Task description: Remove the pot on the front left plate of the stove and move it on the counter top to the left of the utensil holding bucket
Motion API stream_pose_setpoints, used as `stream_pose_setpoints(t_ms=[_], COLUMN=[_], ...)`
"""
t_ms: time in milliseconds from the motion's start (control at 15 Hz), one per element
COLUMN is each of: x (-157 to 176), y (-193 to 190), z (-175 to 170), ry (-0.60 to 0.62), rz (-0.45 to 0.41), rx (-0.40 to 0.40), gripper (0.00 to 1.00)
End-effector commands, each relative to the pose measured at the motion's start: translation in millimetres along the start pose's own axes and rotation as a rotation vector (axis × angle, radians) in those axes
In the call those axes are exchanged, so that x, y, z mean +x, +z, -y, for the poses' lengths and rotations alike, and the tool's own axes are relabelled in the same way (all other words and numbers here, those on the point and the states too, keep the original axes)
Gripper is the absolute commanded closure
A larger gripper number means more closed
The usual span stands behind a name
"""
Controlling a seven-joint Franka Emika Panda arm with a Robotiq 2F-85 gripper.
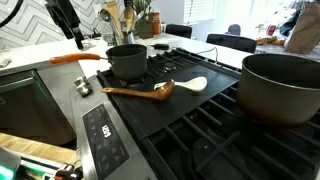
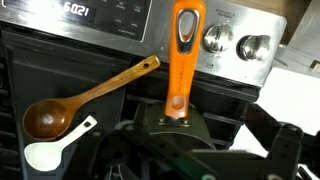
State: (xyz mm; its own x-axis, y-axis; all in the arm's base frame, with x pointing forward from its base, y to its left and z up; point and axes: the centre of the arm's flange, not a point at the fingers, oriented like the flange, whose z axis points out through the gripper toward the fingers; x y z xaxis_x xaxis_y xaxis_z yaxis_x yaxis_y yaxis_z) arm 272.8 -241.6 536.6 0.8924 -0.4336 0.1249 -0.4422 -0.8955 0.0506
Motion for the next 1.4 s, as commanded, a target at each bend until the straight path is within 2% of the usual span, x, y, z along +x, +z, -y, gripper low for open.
stream_pose_setpoints(t_ms=[0,467,733,800,867,933,1000,1067,1200,1267,1333], x=[4.5,9.2,16.3,18.5,20.6,22.2,22.9,23.7,25.3,26.4,27.1], y=[18.6,46.8,58.5,61.5,63.8,65.8,68.4,70.3,74.5,76.0,76.9], z=[-5.1,-17.2,-22.8,-24.0,-25.0,-25.4,-25.2,-24.9,-23.8,-23.4,-22.8], ry=[-0.011,0.007,0.014,0.015,0.015,0.013,0.001,-0.005,-0.014,-0.018,-0.021], rz=[0.020,0.074,0.074,0.069,0.072,0.072,0.075,0.078,0.085,0.087,0.088], rx=[0.006,0.019,0.025,0.022,0.024,0.024,0.024,0.024,0.021,0.021,0.020], gripper=[0.00,0.00,0.02,0.12,0.16,0.16,0.23,0.20,0.29,0.36,0.47])
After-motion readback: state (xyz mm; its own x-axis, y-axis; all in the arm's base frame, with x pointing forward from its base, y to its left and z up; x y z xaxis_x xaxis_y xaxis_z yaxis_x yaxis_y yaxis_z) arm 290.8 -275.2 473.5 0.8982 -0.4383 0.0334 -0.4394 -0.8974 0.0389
